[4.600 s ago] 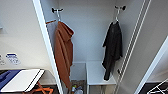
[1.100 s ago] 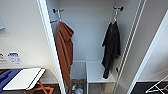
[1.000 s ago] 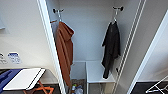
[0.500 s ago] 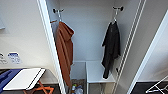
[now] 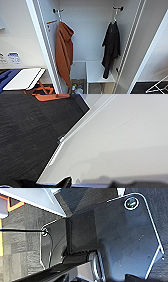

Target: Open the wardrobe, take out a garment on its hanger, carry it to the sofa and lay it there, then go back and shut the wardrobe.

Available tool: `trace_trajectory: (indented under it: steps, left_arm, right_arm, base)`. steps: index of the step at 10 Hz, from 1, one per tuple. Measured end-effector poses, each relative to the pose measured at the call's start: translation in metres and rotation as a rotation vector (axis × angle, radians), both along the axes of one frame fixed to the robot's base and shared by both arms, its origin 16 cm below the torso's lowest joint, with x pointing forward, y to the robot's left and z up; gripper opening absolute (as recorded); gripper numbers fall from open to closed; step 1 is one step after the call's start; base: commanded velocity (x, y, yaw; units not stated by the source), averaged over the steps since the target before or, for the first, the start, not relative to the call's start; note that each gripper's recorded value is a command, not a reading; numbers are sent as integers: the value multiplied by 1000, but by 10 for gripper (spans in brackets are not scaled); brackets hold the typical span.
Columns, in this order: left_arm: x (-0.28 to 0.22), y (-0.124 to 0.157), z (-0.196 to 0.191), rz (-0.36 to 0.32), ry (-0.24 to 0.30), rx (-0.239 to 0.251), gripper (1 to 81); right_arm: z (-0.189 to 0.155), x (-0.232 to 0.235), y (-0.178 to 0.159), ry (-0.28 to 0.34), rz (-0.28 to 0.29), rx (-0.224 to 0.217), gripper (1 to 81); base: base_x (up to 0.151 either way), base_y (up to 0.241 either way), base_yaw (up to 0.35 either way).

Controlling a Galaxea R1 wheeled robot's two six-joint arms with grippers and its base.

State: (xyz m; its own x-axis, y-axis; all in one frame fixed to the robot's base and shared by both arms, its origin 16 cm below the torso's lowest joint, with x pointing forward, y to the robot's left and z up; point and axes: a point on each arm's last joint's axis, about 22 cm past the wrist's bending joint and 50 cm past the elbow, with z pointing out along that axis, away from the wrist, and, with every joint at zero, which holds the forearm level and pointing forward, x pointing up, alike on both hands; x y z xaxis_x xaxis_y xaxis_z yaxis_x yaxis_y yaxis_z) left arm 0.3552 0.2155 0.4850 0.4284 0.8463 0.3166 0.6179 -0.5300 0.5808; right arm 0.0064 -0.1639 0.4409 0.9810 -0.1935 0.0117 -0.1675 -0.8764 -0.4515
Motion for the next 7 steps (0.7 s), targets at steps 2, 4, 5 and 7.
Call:
trace_trajectory:
  steps: [2, 4, 5, 7]
  left_arm:
    - [-13, 34, -4, 45, 3, 41, 811]
    - [-22, 39, -7, 27, 9, 60, 811]
    - [-32, 27, -11, -47, 13, 75, 811]
    - [-67, -7, -20, -259, 28, 97, 811]
  right_arm:
    - [0, 0, 0, 0, 1, -1, 811]
    - [0, 4, -1, -4, 1, -1, 811]
    - [-1, 6, -2, -7, 1, -4, 811]
    - [-2, 17, -8, -23, 13, -17, 811]
  base:
    - [0, 0, 0]
    - [0, 0, 0]
    - [0, 0, 0]
    - [0, 0, 0]
